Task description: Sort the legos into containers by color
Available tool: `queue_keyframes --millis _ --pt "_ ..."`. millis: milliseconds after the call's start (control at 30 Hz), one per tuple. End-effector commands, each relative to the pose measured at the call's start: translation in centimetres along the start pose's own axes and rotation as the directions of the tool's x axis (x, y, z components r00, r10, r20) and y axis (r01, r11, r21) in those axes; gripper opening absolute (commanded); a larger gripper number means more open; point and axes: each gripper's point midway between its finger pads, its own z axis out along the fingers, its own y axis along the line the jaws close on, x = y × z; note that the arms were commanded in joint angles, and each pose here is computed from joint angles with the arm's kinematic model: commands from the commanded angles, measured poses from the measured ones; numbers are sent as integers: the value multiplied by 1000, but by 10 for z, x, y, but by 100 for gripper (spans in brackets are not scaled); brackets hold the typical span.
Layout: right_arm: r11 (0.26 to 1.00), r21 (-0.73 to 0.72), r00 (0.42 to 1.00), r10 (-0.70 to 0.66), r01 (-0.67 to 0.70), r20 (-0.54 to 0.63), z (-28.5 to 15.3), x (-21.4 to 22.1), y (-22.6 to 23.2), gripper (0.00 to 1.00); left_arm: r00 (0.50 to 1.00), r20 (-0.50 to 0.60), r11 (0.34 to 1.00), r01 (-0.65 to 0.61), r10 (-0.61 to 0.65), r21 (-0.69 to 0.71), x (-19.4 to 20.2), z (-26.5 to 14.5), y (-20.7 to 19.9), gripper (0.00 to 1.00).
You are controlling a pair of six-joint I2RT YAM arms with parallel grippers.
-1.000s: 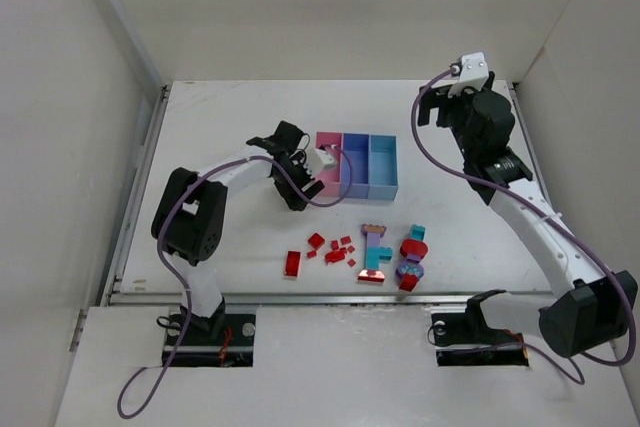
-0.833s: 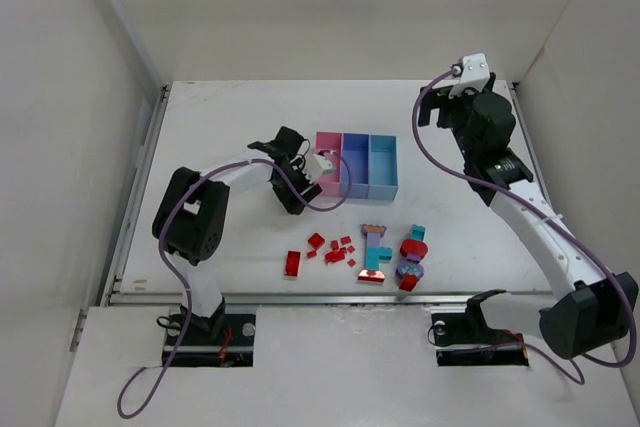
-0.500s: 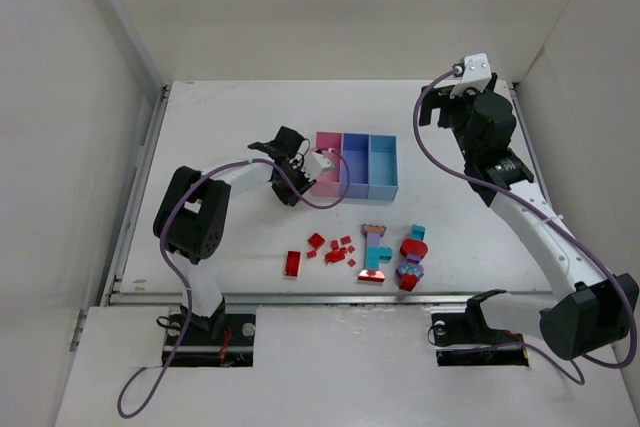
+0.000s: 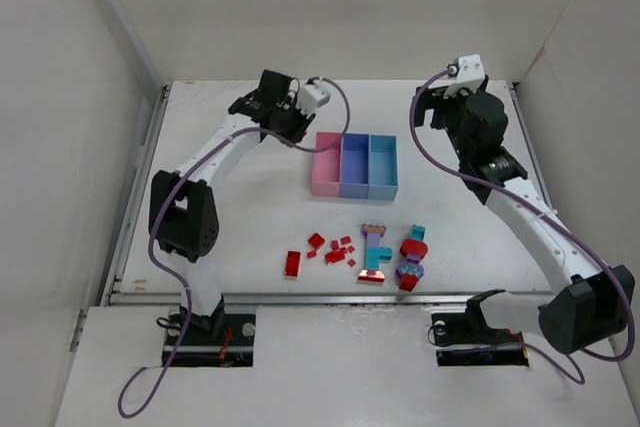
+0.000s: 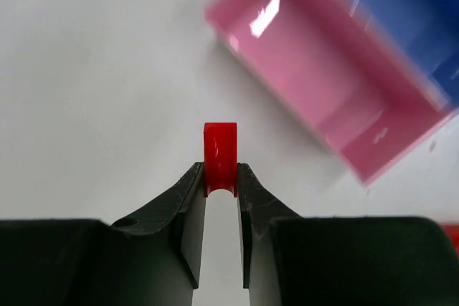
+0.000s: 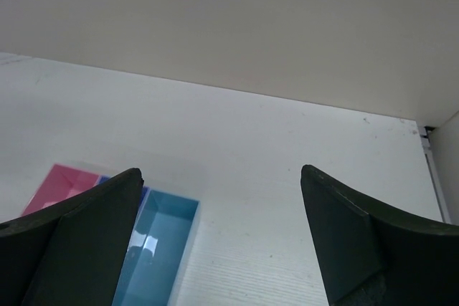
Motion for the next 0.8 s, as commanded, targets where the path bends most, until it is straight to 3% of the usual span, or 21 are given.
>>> queue_keyframes --millis 0,367,600,767 --pt "998 -58 999 35 -34 27 7 -11 22 96 969 235 996 -87 79 24 -92 -24 -30 0" --pt "996 -80 998 40 -36 47 2 -21 33 96 959 272 996 -83 76 15 -88 12 -41 7" --pt "996 -80 998 42 -38 56 0 -24 32 96 964 256 994 -84 64 66 -82 14 -54 47" --pt "996 -80 997 43 -38 58 -3 -24 32 96 973 225 996 -68 53 61 -76 7 -50 52"
